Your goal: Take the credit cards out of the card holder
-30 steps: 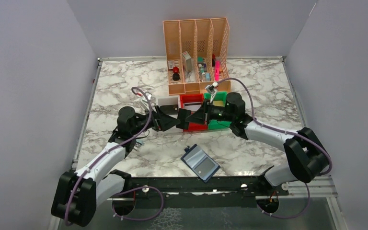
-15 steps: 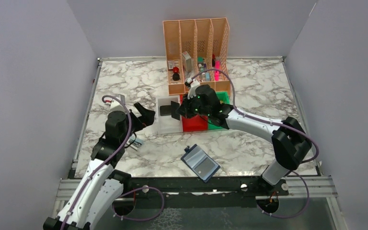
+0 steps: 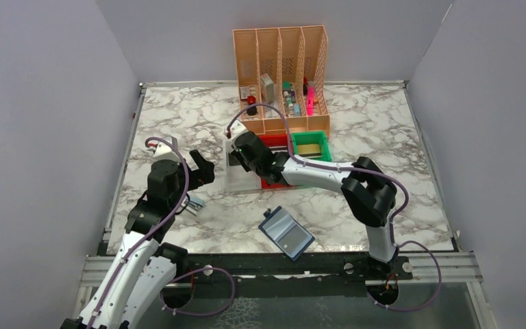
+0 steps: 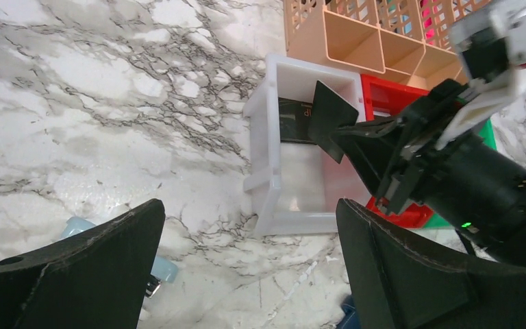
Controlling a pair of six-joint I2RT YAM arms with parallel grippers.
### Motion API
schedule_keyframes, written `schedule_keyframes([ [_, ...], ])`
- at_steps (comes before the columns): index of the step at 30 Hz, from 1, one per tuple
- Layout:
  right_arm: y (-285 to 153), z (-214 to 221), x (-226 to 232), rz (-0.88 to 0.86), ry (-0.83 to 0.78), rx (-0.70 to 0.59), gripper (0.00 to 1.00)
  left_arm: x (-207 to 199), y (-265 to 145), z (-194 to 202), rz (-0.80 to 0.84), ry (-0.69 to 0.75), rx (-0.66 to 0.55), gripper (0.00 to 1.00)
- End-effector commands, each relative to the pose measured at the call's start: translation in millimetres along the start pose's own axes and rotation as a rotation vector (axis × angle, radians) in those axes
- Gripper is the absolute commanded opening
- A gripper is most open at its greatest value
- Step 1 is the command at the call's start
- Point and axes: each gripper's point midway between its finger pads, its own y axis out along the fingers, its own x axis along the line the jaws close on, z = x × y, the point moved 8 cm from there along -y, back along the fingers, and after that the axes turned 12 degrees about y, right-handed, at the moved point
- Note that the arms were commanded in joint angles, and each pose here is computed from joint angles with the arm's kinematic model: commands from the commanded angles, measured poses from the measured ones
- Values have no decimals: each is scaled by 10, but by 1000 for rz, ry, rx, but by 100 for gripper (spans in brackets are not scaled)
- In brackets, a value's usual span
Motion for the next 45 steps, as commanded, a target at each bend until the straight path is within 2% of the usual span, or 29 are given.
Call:
schedule_keyframes([
  [1, 117, -30, -90, 180, -169, -35, 1, 58, -37, -45, -39, 39, -26, 99],
  [14, 379, 45, -118, 261, -365, -41, 2, 71, -86, -101, -47, 43, -60, 99],
  [25, 551, 193, -100, 240, -451, 0, 9, 130, -193, -162, -80, 32, -132, 99],
  [34, 588, 271, -91, 216, -476, 33, 33, 134, -201, -161, -79, 30, -135, 99],
  [45, 598, 261, -37, 181, -429, 30, 48, 137, -198, -158, -78, 31, -134, 99],
])
